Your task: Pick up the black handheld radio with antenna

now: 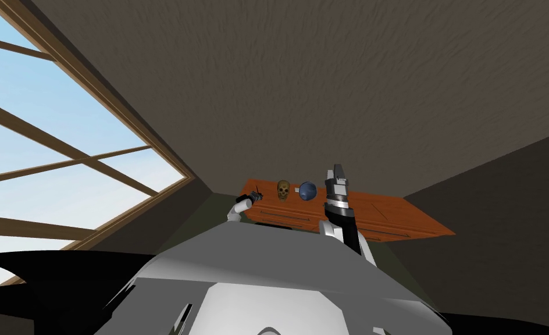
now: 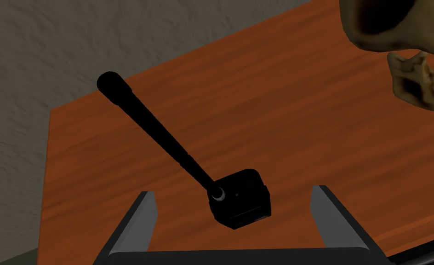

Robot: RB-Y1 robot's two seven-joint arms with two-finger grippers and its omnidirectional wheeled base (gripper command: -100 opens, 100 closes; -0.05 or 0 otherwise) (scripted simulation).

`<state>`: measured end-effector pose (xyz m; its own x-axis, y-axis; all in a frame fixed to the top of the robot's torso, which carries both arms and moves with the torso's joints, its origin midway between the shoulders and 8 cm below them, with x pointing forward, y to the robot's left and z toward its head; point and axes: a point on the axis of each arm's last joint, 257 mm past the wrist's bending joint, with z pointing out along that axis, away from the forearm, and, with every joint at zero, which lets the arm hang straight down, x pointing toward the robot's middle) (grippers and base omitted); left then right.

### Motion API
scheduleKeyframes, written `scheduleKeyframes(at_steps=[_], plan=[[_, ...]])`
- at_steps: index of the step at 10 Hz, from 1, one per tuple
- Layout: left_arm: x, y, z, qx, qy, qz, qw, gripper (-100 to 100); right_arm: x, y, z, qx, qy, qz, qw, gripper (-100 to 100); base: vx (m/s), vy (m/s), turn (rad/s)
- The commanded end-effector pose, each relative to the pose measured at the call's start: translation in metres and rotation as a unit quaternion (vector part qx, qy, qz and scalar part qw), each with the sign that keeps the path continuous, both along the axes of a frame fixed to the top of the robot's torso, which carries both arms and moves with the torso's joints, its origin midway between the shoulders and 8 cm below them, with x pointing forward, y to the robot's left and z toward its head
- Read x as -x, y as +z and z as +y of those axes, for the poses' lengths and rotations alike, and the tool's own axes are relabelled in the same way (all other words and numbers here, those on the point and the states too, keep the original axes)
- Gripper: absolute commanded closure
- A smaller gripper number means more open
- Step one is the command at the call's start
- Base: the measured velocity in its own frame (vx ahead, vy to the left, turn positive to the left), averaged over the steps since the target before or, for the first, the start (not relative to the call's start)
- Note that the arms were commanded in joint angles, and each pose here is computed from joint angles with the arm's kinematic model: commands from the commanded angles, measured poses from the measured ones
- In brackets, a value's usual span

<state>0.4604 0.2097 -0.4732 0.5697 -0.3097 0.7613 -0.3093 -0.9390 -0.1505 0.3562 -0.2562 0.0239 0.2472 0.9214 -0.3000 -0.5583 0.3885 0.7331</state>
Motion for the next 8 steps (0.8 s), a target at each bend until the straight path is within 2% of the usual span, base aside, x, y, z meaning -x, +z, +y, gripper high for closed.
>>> scheduleKeyframes(at_steps=[1,2,3,4,5,7,8], plan=[[0.000,0.000,0.000,0.000,0.000,0.000,1.0000,-100,0.000,0.000,0.000,0.000,0.000,0.000,1.0000,0,0.042,0.014,0.002],[0.000,-0.001,-0.001,0.002,0.000,0.002,1.0000,0,0.000,0.000,0.000,0.000,0.000,0.000,1.0000,0,0.007,0.002,-0.001],[-0.004,-0.004,0.015,0.001,0.015,0.003,0.9999,-100,0.000,0.000,0.000,0.000,0.000,0.000,1.0000,0,-0.031,0.008,-0.240],[-0.014,0.001,0.031,-0.001,0.031,-0.006,0.9995,-100,0.000,0.000,0.000,0.000,0.000,0.000,1.0000,0,-0.088,0.016,-0.309],[-0.009,-0.007,0.031,-0.001,0.031,0.004,0.9995,-100,0.000,0.000,0.000,0.000,0.000,0.000,1.0000,0,-0.078,0.013,-0.141],[-0.021,-0.007,0.064,-0.003,0.064,-0.001,0.9980,-100,0.000,0.000,0.000,0.000,0.000,0.000,1.0000,0,-0.084,0.006,-0.335],[-0.017,-0.012,0.064,-0.002,0.064,0.005,0.9979,-100,0.000,0.000,0.000,0.000,0.000,0.000,1.0000,0,-0.074,0.013,-0.088]])
